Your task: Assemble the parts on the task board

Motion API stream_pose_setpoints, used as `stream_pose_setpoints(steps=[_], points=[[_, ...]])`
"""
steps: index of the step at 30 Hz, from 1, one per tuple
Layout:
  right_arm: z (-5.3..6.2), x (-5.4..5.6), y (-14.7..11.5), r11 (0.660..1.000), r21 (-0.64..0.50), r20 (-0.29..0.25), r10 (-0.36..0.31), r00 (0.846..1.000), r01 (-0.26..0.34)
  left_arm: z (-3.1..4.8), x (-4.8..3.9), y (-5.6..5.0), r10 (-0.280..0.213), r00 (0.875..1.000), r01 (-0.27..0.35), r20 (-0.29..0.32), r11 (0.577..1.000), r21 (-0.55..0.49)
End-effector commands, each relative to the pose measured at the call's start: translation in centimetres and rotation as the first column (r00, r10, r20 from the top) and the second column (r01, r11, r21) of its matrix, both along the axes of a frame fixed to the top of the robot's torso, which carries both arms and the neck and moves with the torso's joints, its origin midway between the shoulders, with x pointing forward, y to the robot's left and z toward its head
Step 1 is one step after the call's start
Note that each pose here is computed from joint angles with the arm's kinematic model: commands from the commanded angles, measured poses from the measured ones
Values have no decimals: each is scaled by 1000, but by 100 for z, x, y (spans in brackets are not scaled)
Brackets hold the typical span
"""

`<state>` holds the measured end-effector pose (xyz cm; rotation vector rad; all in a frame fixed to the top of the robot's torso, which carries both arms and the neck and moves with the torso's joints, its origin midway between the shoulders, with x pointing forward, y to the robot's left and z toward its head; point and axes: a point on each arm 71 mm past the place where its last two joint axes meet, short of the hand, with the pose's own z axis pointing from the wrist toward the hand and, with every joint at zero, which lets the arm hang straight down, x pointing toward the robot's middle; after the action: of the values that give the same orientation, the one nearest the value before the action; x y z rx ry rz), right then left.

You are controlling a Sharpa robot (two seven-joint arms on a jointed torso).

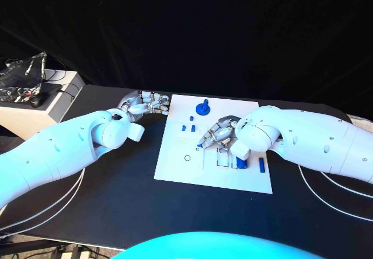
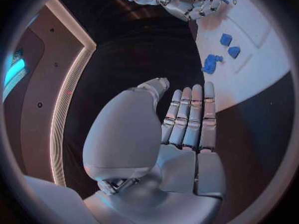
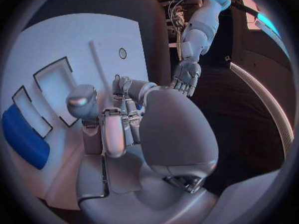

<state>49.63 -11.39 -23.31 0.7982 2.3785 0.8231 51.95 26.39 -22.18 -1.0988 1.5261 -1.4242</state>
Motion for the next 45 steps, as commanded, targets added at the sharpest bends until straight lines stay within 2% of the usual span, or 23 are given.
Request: stream_pose_setpoints(steps=[1, 21, 30, 37, 45], points=[[15, 0, 11, 999, -33, -12, 14, 1000, -14, 9, -5, -23, -17, 1000, 17, 0, 1000, -10], [134, -11, 127, 989, -136, 59, 63, 996, -54, 5, -5, -22, -19, 1000, 19, -4, 1000, -9], [257, 24, 190, 977, -207, 92, 76, 993, -56, 1, -3, -13, -18, 1000, 18, -6, 1000, -7], [326, 66, 279, 967, -235, 64, 114, 991, -96, -8, 1, -23, -21, 1000, 21, -9, 1000, -6], [369, 107, 361, 950, -262, 3, 180, 984, -173, -14, 3, -32, -21, 1000, 21, -12, 1000, -4]])
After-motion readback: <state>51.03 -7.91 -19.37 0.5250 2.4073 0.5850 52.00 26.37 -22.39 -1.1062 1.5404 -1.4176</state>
